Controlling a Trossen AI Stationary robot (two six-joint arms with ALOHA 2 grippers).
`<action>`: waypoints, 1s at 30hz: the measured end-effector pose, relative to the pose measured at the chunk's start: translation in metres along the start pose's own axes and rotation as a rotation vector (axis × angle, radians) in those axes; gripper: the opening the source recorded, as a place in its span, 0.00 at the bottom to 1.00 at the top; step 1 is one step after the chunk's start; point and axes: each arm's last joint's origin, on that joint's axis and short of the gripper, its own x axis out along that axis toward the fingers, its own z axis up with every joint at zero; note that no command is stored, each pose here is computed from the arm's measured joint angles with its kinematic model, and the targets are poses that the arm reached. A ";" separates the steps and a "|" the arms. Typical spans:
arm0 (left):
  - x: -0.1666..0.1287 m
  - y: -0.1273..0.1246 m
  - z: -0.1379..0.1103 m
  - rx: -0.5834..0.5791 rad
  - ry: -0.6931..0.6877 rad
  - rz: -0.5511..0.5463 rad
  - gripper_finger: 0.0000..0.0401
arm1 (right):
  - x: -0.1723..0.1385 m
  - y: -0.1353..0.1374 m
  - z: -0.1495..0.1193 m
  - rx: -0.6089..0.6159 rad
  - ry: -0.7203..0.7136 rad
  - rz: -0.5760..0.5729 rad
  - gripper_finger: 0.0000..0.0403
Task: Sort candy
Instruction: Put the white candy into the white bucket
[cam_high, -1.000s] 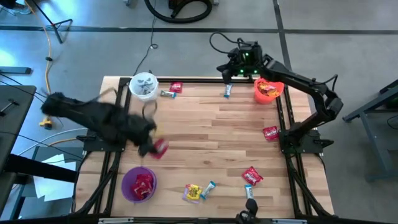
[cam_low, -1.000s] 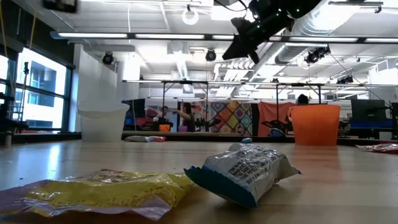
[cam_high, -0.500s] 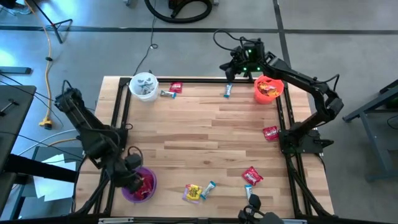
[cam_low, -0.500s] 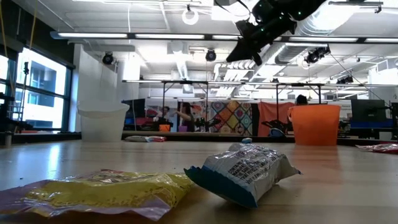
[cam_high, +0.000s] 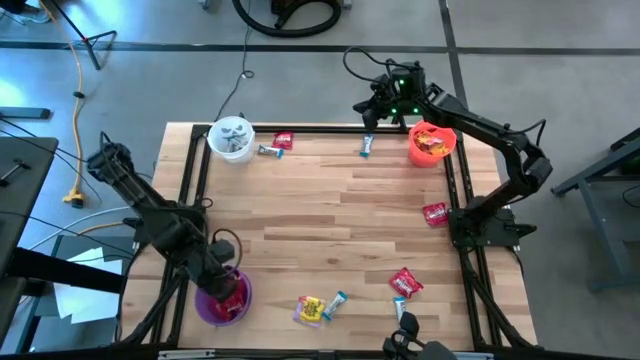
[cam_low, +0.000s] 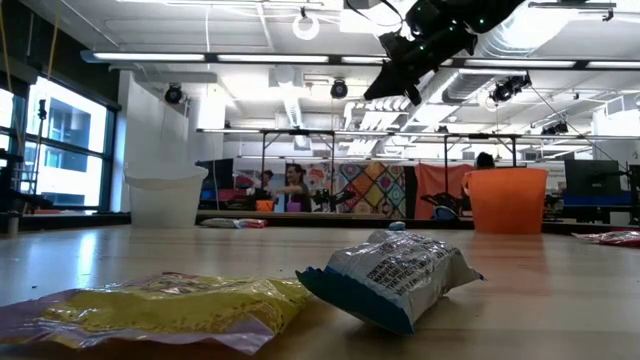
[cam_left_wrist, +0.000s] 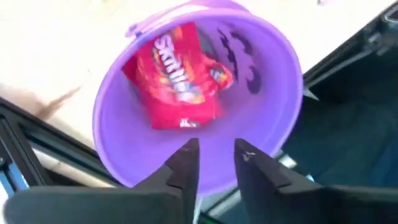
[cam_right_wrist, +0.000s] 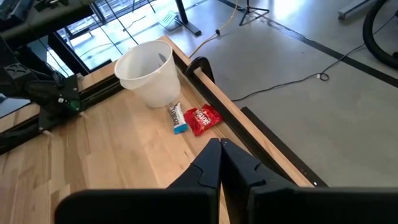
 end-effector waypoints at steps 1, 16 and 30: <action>-0.002 0.000 0.001 0.006 0.017 -0.005 0.24 | 0.000 0.000 0.000 0.000 0.000 0.000 0.00; -0.115 0.007 0.070 0.257 -0.188 -0.164 0.02 | 0.000 0.000 0.000 -0.024 0.000 0.000 0.00; -0.115 0.096 0.252 0.738 -0.250 0.180 0.00 | 0.000 0.000 0.004 0.011 -0.042 -0.006 0.00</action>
